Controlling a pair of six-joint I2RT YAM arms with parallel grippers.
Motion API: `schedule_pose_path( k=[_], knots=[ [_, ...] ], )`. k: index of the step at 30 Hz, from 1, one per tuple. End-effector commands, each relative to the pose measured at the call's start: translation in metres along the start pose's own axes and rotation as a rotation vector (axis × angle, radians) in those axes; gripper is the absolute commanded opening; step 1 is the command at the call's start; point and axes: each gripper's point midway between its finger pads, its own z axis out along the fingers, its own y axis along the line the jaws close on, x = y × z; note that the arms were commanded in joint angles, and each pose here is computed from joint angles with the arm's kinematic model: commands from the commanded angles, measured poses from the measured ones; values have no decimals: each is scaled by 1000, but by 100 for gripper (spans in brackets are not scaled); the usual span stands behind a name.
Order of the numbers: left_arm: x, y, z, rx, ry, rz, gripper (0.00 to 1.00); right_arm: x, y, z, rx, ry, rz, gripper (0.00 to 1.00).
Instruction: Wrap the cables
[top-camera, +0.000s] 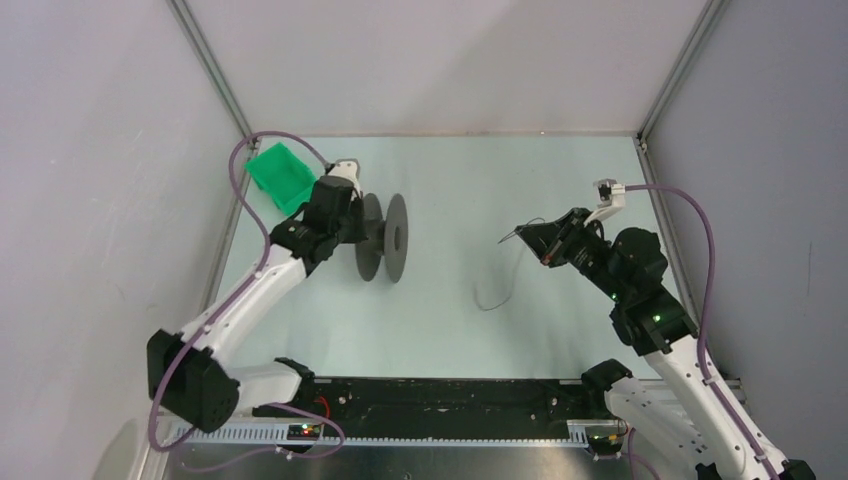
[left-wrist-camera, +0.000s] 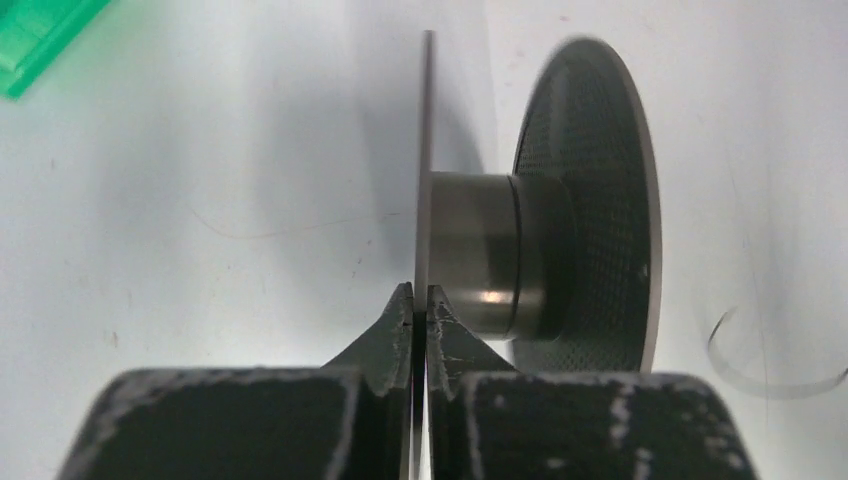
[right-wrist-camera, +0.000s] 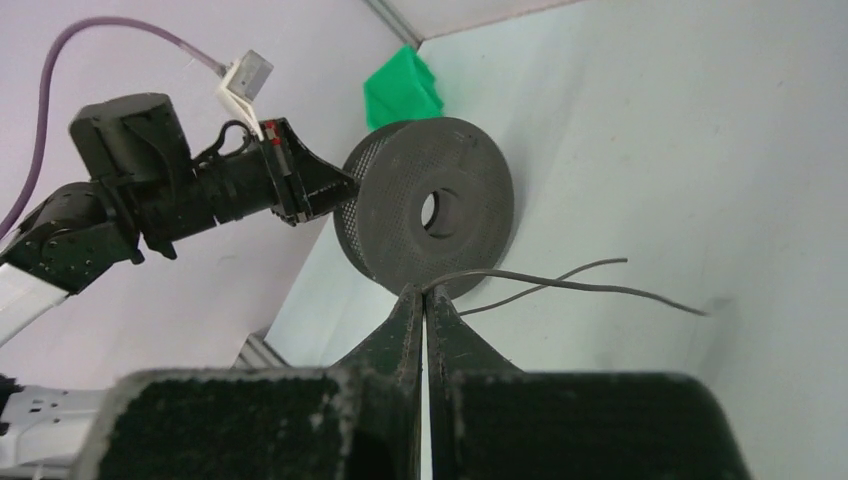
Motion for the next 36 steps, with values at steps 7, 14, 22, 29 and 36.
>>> schedule_pose_path(
  k=[7, 14, 22, 29, 36],
  knots=[
    [14, -54, -76, 433, -120, 486, 0, 19, 50, -5, -172, 30, 125, 0],
    [45, -73, -89, 568, -115, 692, 4, 28, 66, -3, -205, 53, 189, 0],
    [45, -70, -86, 539, -117, 715, 21, 31, 61, 1, -170, 48, 201, 0],
    [37, -75, -99, 576, -164, 720, 36, 30, 62, 2, -168, 43, 214, 0],
    [11, -102, -146, 765, -329, 824, 49, 29, 75, 4, -218, 62, 286, 0]
  ],
)
